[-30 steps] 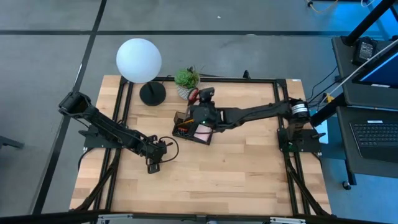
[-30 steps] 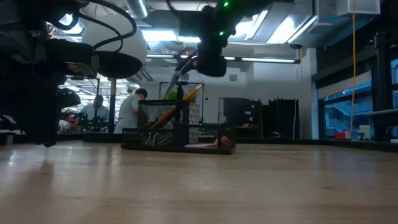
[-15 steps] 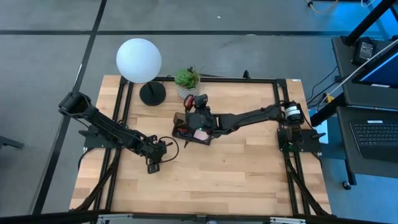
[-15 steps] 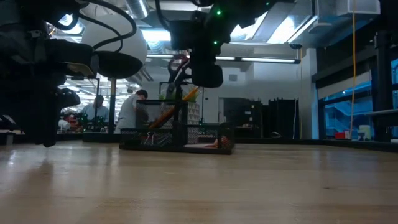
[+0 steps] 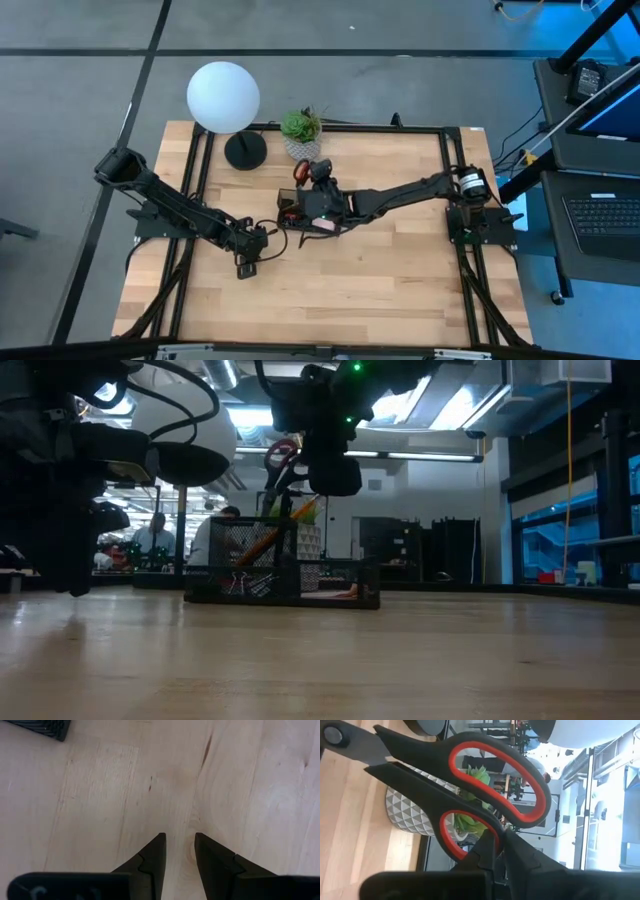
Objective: Pick and place office supplies into organizer
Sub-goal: Put the black scissors into the black desk organizer
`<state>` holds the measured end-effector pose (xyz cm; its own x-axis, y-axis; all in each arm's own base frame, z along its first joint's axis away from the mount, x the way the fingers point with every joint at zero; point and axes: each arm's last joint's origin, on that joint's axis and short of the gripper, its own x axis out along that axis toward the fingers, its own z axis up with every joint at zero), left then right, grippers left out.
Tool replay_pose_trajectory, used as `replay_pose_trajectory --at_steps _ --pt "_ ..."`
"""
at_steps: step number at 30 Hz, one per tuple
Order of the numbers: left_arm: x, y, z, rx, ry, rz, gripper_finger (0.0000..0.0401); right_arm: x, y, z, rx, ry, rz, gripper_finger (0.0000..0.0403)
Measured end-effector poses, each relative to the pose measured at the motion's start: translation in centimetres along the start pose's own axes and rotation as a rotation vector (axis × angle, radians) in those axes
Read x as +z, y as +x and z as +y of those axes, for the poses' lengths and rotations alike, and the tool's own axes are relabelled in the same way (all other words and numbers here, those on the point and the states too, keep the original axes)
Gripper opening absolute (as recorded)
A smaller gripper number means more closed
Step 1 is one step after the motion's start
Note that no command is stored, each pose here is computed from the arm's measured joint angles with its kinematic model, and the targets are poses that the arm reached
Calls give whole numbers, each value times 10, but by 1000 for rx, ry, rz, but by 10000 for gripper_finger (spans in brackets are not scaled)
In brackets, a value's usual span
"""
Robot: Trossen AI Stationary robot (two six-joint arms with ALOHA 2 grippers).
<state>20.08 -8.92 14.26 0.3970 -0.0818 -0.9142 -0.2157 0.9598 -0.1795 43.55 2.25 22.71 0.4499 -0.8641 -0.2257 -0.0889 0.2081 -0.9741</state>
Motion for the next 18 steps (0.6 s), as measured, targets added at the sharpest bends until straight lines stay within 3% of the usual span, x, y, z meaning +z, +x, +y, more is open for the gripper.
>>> replay_pose_trajectory --at_steps 9,18 --pt "0 0 0 0 0 0 97 3 -12 5 0 141 0 24" --pt "0 0 0 0 0 0 97 3 -15 5 -37 159 42 24"
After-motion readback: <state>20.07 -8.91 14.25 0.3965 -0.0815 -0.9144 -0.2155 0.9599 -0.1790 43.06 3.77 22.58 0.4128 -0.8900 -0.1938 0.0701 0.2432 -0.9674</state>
